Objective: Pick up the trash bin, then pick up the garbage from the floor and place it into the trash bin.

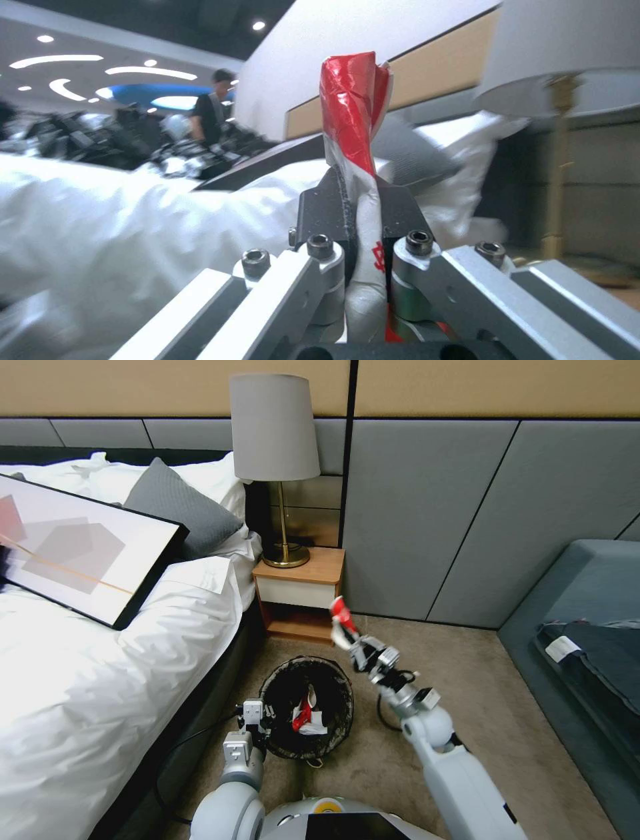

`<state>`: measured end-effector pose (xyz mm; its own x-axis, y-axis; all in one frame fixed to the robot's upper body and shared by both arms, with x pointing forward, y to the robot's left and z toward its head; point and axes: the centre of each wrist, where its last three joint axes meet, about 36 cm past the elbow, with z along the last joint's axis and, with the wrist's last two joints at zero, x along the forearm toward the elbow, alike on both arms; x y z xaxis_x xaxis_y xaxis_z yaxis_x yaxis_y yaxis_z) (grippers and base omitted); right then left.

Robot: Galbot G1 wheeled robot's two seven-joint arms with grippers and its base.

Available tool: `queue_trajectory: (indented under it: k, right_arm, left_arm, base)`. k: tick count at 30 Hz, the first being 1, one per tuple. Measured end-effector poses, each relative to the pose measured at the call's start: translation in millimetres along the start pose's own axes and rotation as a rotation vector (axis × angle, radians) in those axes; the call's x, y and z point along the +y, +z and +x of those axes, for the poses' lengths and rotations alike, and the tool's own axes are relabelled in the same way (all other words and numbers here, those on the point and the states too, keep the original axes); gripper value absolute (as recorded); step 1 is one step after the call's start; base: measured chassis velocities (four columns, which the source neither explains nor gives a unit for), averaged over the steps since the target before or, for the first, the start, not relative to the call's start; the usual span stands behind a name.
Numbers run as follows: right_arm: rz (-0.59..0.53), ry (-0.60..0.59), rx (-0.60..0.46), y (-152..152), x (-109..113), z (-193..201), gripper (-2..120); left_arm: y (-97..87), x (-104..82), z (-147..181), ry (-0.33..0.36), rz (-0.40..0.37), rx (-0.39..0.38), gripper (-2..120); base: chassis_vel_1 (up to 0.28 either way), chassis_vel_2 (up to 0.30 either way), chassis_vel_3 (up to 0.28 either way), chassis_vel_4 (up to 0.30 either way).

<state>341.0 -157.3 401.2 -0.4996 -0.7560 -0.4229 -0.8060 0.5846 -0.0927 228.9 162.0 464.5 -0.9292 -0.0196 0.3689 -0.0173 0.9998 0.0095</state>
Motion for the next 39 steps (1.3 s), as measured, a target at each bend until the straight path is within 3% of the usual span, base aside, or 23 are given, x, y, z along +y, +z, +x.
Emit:
queue_trajectory:
  k: [5, 13, 25, 39]
  right_arm:
    - [-0.01, -0.036, 0.042, 20, 22, 6, 2]
    - [-0.014, -0.05, 0.078, 37, 37, 21, 2]
    - [0.0, -0.019, 0.127, 65, 31, 42, 2]
    - [0.008, -0.022, 0.136, 67, 30, 51, 2]
  left_arm:
    - [-1.2, 0.6, 0, -0.004, 0.002, -0.003, 0]
    - [-2.4, -0.4, -1, -0.002, 0.005, -0.008, 0]
    - [-3.6, 0.0, 0, -0.003, 0.006, -0.011, 0]
    - [-4.5, 0.6, 0, -0.006, 0.007, -0.014, 0]
  base:
    - [0.0, 0.0, 0.0, 0.0]
    - [0.0, 0.0, 0.0, 0.0]
    - [0.0, 0.0, 0.0, 0.0]
    - [0.0, 0.0, 0.0, 0.0]
